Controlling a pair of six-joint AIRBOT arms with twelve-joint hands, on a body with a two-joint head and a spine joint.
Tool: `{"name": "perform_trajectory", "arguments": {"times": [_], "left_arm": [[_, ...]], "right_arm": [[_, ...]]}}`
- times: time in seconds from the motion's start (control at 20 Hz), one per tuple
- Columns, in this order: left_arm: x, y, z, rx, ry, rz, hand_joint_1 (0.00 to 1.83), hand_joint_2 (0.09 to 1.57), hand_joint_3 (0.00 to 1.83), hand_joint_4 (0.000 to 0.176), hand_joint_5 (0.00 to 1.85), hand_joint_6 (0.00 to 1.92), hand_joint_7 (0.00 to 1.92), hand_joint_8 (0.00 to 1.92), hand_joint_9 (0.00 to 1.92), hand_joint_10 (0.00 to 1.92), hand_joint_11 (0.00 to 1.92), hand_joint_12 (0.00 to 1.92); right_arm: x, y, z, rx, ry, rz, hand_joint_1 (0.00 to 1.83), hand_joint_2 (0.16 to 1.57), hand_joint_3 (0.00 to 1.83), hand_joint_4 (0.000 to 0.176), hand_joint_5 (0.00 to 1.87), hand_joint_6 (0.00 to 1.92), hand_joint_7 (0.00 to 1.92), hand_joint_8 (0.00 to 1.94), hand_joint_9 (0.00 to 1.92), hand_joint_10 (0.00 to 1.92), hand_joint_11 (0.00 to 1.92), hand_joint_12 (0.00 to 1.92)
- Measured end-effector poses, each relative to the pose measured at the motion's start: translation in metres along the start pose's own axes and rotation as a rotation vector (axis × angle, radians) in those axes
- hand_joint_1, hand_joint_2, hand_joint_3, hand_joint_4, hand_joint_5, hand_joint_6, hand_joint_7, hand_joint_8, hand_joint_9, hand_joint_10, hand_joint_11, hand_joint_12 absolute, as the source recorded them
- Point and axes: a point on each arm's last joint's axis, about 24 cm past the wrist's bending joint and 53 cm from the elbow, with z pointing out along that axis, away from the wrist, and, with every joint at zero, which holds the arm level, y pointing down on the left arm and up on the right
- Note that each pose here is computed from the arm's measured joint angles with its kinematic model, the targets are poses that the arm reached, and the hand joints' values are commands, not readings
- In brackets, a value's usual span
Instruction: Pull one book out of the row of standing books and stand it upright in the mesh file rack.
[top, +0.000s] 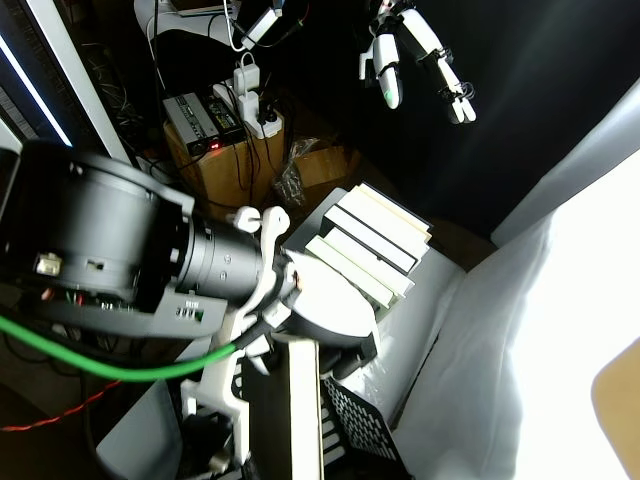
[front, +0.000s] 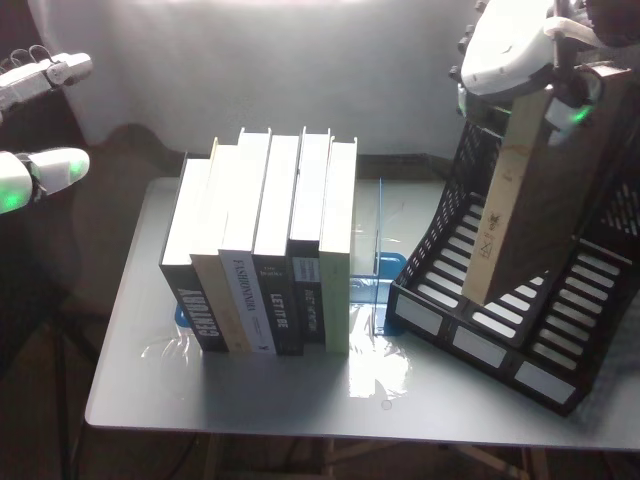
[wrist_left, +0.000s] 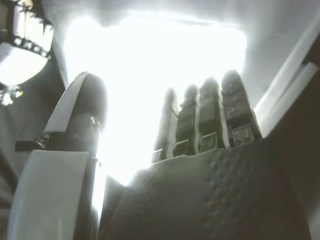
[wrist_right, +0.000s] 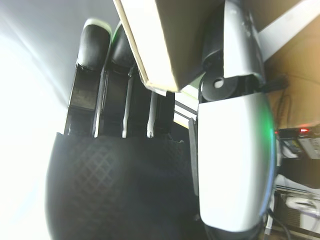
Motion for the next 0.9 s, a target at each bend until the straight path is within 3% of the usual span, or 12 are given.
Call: {"name": "perform_trajectory", "arguments": {"times": [0.15, 0.35, 0.4, 0.45, 0.5, 0.55, 0.6, 0.65, 0.7, 0.75, 0.85, 0.9], "left_arm": [[0.001, 0.002, 0.001, 0.009, -0.006, -0.008, 0.67, 1.34, 0.00, 0.000, 0.13, 0.00, 0.05, 0.01, 0.00, 0.00, 0.00, 0.00], [0.009, 0.005, 0.001, 0.015, 0.012, -0.007, 0.69, 1.34, 0.00, 0.000, 0.11, 0.00, 0.02, 0.00, 0.00, 0.00, 0.00, 0.00], [0.010, 0.006, 0.001, 0.014, 0.013, -0.006, 0.68, 1.35, 0.00, 0.001, 0.11, 0.00, 0.02, 0.00, 0.00, 0.00, 0.00, 0.00], [0.010, 0.005, 0.001, 0.015, 0.014, -0.006, 0.68, 1.35, 0.00, 0.001, 0.11, 0.00, 0.02, 0.00, 0.00, 0.00, 0.00, 0.00], [0.009, 0.004, 0.001, 0.022, 0.012, -0.007, 0.61, 1.36, 0.01, 0.004, 0.11, 0.00, 0.02, 0.00, 0.00, 0.00, 0.00, 0.00], [0.008, 0.004, 0.001, 0.022, 0.008, -0.008, 0.59, 1.37, 0.01, 0.000, 0.11, 0.00, 0.01, 0.00, 0.00, 0.00, 0.00, 0.00], [0.009, 0.003, 0.001, 0.024, 0.010, -0.007, 0.59, 1.37, 0.01, 0.000, 0.11, 0.00, 0.02, 0.00, 0.00, 0.00, 0.00, 0.00], [0.009, 0.002, 0.001, 0.029, 0.011, -0.006, 0.60, 1.36, 0.00, 0.000, 0.12, 0.00, 0.03, 0.00, 0.00, 0.00, 0.00, 0.00], [0.009, 0.002, 0.001, 0.032, 0.012, -0.005, 0.60, 1.36, 0.00, 0.000, 0.12, 0.00, 0.03, 0.01, 0.00, 0.00, 0.00, 0.00], [0.009, 0.002, 0.001, 0.035, 0.012, -0.004, 0.59, 1.37, 0.00, 0.000, 0.12, 0.00, 0.02, 0.00, 0.00, 0.00, 0.00, 0.00], [0.008, 0.002, 0.001, 0.033, 0.008, -0.006, 0.54, 1.38, 0.01, 0.015, 0.09, 0.00, 0.00, 0.00, 0.00, 0.00, 0.00, 0.00], [0.009, 0.002, 0.001, 0.036, 0.010, -0.004, 0.56, 1.38, 0.00, 0.013, 0.10, 0.00, 0.00, 0.00, 0.00, 0.00, 0.00, 0.00]], "right_arm": [[0.003, -0.007, 0.000, 0.019, 0.007, -0.004, 1.34, 1.23, 0.00, 0.000, 0.75, 1.25, 0.81, 1.27, 0.63, 1.63, 0.35, 1.77], [0.004, -0.013, 0.000, 0.036, 0.007, -0.011, 1.33, 1.26, 0.00, 0.000, 0.65, 1.33, 0.73, 1.37, 0.66, 1.69, 0.48, 1.80], [0.007, -0.016, 0.001, 0.045, 0.011, -0.020, 1.17, 1.29, 0.01, 0.000, 0.61, 1.42, 0.73, 1.49, 0.63, 1.52, 0.50, 1.83], [0.011, -0.018, 0.002, 0.053, 0.016, -0.032, 1.17, 1.29, 0.01, 0.000, 0.61, 1.42, 0.73, 1.49, 0.63, 1.52, 0.50, 1.83], [0.017, -0.019, 0.004, 0.057, 0.032, -0.041, 1.12, 1.30, 0.00, 0.000, 0.62, 1.40, 0.72, 1.48, 0.53, 1.45, 0.28, 1.90], [0.019, -0.019, 0.004, 0.056, 0.040, -0.036, 1.29, 1.28, 0.00, 0.000, 0.62, 1.38, 0.74, 1.46, 0.61, 1.65, 0.46, 1.89], [0.017, -0.020, 0.004, 0.057, 0.035, -0.036, 1.31, 1.29, 0.00, 0.000, 0.58, 1.41, 0.73, 1.45, 0.57, 1.76, 0.37, 1.90], [0.016, -0.020, 0.005, 0.061, 0.028, -0.036, 1.33, 1.27, 0.00, 0.000, 0.61, 1.28, 0.78, 1.40, 0.63, 1.71, 0.49, 1.87], [0.015, -0.022, 0.005, 0.066, 0.026, -0.034, 1.24, 1.24, 0.00, 0.000, 0.64, 1.29, 0.87, 1.36, 0.70, 1.46, 0.47, 1.85], [0.015, -0.025, 0.005, 0.071, 0.027, -0.034, 1.16, 1.32, 0.00, 0.000, 0.52, 1.44, 0.75, 1.58, 0.49, 1.52, 0.23, 1.91], [0.015, -0.027, 0.005, 0.079, 0.029, -0.044, 1.21, 1.25, 0.00, 0.000, 0.66, 1.23, 0.84, 1.49, 0.66, 1.51, 0.45, 1.92], [0.015, -0.028, 0.005, 0.080, 0.027, -0.045, 1.20, 1.23, 0.00, 0.000, 0.67, 1.28, 0.87, 1.37, 0.63, 1.42, 0.35, 1.92]]}}
